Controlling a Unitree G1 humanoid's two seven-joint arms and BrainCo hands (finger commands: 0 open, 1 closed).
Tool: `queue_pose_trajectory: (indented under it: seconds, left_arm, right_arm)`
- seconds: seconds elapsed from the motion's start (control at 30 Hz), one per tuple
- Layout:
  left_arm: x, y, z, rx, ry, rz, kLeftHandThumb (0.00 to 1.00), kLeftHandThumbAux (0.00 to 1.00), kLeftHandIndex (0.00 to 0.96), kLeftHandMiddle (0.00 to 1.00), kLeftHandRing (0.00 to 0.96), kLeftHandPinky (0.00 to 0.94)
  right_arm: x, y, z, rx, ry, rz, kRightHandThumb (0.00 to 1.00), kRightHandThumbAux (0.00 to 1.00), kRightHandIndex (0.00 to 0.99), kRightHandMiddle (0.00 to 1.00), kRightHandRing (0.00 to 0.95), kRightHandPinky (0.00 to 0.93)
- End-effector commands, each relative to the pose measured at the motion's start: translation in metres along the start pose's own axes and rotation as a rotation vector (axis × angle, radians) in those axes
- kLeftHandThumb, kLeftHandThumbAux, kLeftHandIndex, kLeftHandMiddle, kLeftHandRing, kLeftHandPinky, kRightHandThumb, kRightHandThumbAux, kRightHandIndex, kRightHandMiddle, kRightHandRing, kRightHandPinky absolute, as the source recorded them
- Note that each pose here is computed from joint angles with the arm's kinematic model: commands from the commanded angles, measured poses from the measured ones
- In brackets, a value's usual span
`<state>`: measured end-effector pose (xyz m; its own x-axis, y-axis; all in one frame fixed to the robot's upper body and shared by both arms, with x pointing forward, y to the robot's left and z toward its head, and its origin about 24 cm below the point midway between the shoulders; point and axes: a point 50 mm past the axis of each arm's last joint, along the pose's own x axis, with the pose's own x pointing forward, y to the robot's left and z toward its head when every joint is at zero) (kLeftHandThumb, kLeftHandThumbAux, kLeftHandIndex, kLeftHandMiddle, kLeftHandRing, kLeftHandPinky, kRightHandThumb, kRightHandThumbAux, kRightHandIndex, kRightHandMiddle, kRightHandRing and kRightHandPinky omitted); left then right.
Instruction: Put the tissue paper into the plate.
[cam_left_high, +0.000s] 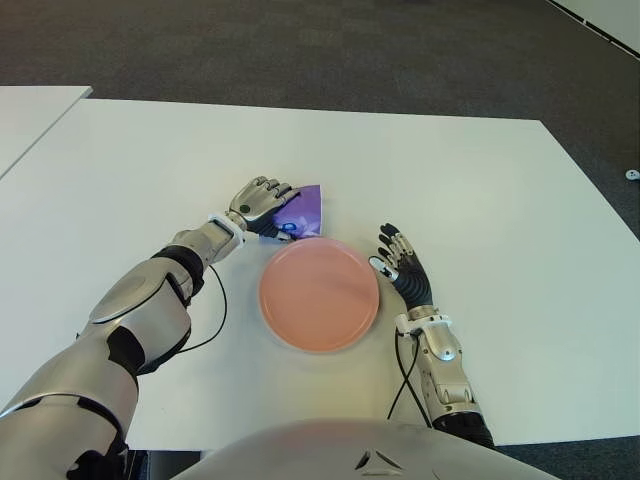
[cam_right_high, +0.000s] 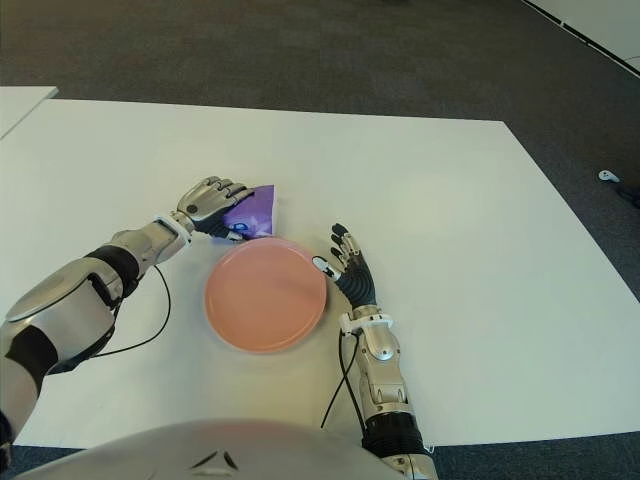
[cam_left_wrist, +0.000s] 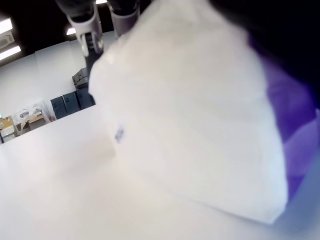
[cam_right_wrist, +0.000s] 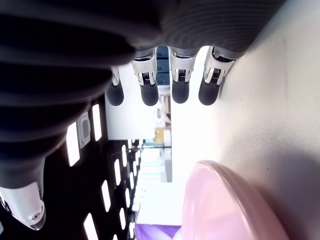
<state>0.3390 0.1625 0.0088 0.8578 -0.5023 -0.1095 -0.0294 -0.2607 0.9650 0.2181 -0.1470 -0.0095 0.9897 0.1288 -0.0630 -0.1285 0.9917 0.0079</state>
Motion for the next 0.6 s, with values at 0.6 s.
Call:
queue_pose_trajectory:
  seconds: [0.6]
  left_arm:
    - [-0.0324,-0.0465,0.0162,-0.096,0.021,-0.201,0.722,0.698,0.443,0.837,0.812,0.807]
  right_arm:
    - [-0.0206,-0.0012,-0.0386,0.026,0.211,-0.018,0.096,0.616,0.0,0.0,0.0,0.0]
